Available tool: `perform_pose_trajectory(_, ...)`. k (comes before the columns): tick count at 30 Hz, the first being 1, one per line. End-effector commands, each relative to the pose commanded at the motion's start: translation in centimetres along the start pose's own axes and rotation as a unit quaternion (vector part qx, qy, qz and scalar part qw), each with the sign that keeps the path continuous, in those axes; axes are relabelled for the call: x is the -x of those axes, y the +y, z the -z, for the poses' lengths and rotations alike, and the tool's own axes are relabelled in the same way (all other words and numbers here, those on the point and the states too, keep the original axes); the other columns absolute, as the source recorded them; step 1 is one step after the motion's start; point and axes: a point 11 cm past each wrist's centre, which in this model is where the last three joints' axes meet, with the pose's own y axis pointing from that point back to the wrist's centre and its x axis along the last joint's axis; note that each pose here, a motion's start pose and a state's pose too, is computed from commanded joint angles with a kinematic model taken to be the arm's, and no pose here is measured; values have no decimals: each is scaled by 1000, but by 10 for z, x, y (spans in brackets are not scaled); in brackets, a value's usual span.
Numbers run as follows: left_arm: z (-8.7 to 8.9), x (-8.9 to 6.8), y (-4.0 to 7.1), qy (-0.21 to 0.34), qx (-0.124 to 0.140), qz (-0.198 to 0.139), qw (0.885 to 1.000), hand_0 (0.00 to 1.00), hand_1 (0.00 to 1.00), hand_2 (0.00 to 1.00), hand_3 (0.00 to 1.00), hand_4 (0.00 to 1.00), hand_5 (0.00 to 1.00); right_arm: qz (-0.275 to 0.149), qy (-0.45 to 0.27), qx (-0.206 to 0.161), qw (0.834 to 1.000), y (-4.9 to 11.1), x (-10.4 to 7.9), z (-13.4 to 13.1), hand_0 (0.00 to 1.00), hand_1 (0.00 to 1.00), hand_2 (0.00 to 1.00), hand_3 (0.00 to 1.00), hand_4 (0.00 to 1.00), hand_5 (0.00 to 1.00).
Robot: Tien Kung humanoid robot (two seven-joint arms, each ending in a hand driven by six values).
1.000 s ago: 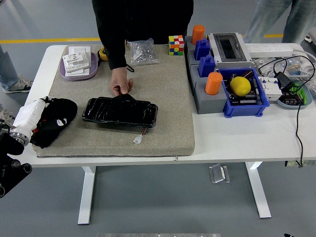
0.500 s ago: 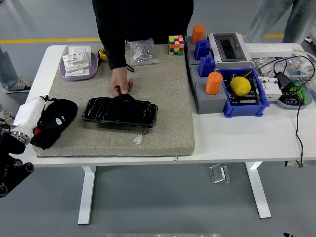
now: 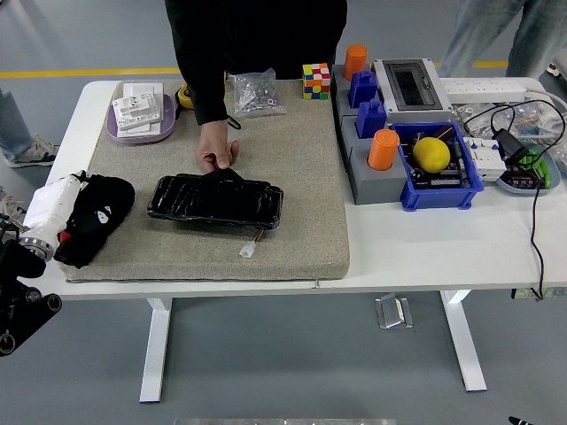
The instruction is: Pick the rag up,wipe the panel,place it on the desk
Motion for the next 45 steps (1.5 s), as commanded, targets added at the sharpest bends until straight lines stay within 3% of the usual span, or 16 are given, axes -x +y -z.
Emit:
perform_pose_trajectory(1, 0, 0, 0, -1, 1, -1, 1000, 203, 271, 727, 742, 500, 33, 0, 0, 0, 1000, 0, 0, 0, 786, 724, 727, 664, 998, 553)
perform_pose_trajectory(6, -2, -1, 0, -6, 5, -5, 1000, 203, 271, 727, 742, 500, 33, 0, -1, -1, 1000, 0, 0, 1, 786, 724, 727, 664, 998, 553)
perform_pose_trajectory(7, -2, -2, 0, -7, 5, -6, 1000, 199, 209, 708, 730, 478, 2, 0, -2, -2, 1000, 0, 0, 1, 785, 723, 727, 663, 998, 553)
perform_pose_trajectory(19, -4, -3, 3, 9, 13, 5, 1000, 213, 162, 678, 715, 492, 6, -2, -1, 0, 1000, 0, -1, -1, 786, 723, 727, 663, 998, 553)
perform_pose_trajectory(34, -31, -14, 4, 37, 45, 5, 998, 217, 159, 654, 692, 464, 2, -3, 4, 1, 1000, 0, -1, -1, 786, 723, 727, 664, 998, 554)
perform_pose_trajectory(41, -56, -25, -3, 36, 72, -6, 997, 217, 154, 656, 689, 460, 2, -5, 7, 1, 1000, 0, -2, 0, 785, 724, 727, 664, 998, 554)
perform_pose_trajectory(45, -64, -26, -7, 34, 75, -5, 997, 217, 152, 655, 686, 459, 2, -4, 8, -1, 1000, 0, -1, 1, 786, 724, 728, 665, 998, 555)
